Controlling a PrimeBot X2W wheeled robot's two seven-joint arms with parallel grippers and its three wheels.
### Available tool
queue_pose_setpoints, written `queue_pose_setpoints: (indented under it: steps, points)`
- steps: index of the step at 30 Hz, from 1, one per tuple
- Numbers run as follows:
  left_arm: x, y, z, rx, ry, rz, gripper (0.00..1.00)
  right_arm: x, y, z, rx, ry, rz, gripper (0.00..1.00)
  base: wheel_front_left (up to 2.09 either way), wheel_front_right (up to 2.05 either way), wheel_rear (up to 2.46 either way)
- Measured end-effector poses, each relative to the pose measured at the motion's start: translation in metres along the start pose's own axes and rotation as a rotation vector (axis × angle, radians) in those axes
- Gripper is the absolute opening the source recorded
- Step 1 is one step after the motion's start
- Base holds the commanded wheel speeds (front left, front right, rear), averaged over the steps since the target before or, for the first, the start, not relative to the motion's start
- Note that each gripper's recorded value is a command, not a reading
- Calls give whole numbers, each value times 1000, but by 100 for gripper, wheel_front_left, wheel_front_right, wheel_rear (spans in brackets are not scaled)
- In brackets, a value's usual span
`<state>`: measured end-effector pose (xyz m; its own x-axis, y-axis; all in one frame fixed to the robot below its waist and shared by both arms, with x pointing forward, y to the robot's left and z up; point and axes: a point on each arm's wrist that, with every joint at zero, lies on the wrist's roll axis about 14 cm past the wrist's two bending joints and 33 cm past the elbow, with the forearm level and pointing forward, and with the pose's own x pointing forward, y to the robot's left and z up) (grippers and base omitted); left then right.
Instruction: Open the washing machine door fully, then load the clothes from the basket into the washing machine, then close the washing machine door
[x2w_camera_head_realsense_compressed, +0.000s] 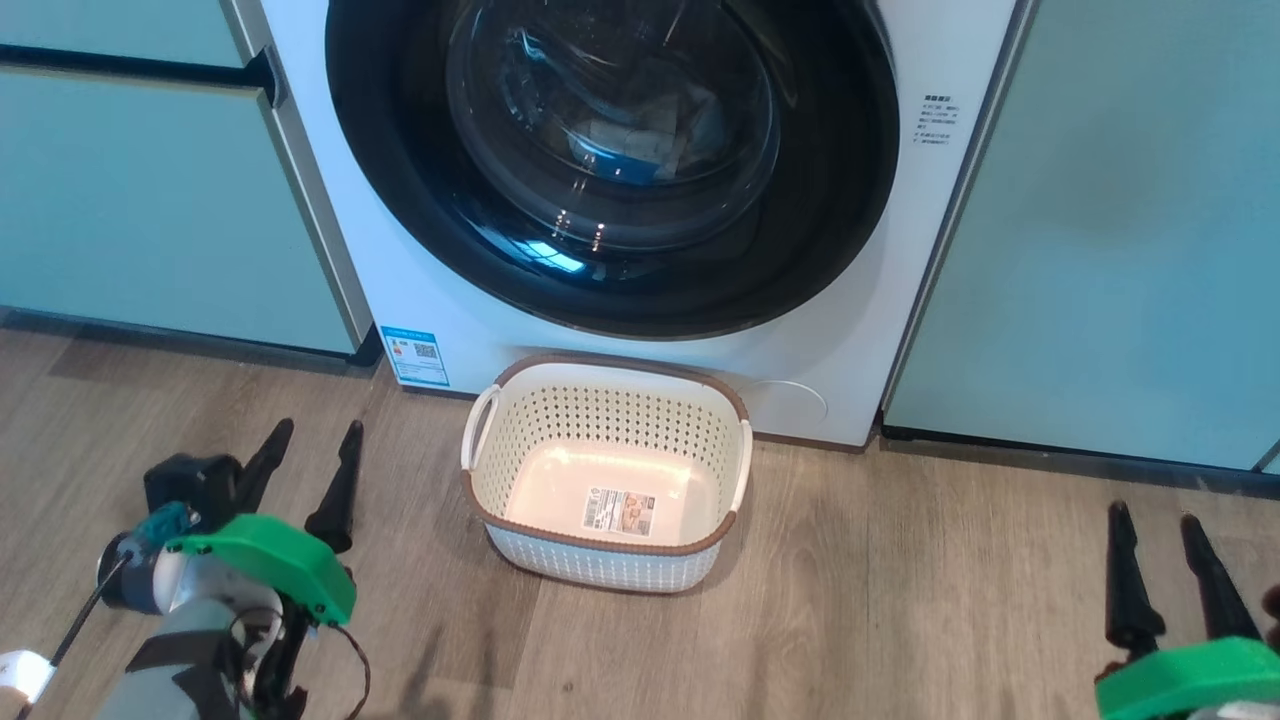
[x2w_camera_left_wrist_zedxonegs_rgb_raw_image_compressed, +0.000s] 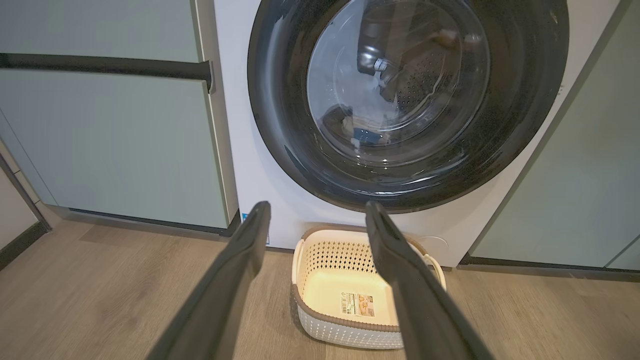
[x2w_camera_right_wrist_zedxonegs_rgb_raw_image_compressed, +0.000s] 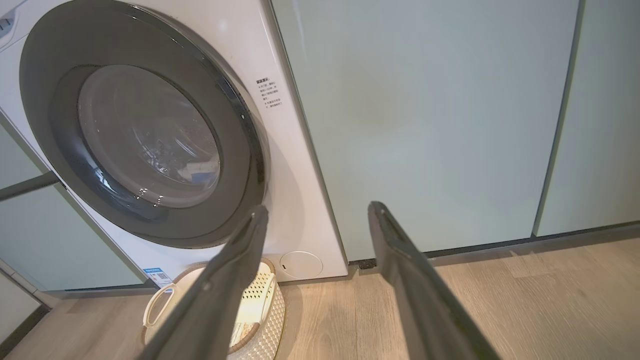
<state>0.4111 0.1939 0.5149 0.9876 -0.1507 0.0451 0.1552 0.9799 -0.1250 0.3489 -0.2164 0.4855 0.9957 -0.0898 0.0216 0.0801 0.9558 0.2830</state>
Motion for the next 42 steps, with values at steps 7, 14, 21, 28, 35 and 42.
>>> queue_pose_setpoints:
  steps: [7,14,21,28,35,42]
  points:
    - [0,-2,0,-4,1,-2,100,-9,-8,-4,-18,14,-20,100,0,0,0]
    - [1,-3,-2,-4,4,-7,100,-8,1,-4,-40,14,8,100,0,0,0]
    - [0,-4,-3,-16,7,-3,100,-7,4,-4,-42,14,18,100,0,0,0]
    - [0,-4,-4,-28,9,-3,100,-6,8,-6,-44,20,31,100,0,0,0]
    - [1,-5,-7,-33,16,-7,100,-5,13,-10,-49,31,46,100,0,0,0]
    - [-16,-13,-44,-68,117,1,0,-19,7,-38,-40,122,24,0,0,0,0]
